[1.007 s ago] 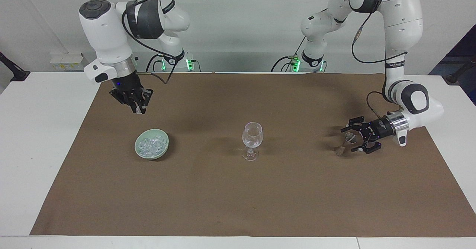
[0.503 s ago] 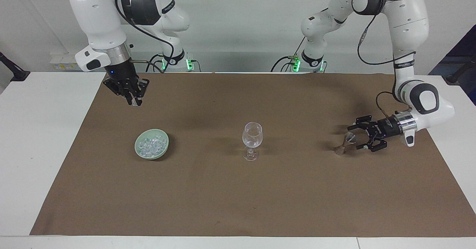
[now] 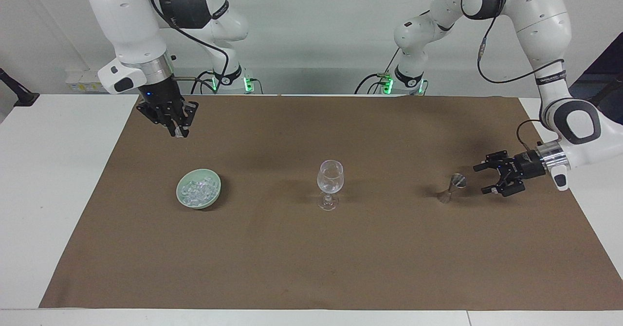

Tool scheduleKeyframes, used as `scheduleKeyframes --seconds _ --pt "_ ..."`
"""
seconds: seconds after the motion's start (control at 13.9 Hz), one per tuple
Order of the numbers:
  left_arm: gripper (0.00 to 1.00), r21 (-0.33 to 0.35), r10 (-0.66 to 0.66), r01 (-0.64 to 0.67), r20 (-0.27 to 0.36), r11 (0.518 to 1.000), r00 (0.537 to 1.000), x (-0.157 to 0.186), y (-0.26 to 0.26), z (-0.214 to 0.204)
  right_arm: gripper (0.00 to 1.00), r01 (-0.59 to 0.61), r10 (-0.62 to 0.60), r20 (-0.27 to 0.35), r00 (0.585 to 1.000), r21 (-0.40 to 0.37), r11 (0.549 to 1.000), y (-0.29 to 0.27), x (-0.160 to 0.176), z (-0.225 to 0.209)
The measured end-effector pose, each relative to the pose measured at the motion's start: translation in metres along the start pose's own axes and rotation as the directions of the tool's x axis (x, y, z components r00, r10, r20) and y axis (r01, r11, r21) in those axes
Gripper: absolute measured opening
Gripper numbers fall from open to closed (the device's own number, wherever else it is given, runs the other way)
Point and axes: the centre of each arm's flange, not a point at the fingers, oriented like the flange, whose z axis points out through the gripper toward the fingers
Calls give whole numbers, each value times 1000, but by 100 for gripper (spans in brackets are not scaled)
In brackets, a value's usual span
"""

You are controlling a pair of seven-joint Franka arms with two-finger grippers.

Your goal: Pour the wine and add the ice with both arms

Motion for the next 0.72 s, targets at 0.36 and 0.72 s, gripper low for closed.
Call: scheduleKeyframes --seconds 0.36,0.72 --pt "100 163 287 -267 -120 950 950 -47 25 -14 26 -175 175 10 985 43 984 -85 -10 1" --pt "100 375 543 -452 -185 809 819 -99 58 -13 26 -330 327 38 944 107 938 -152 -4 16"
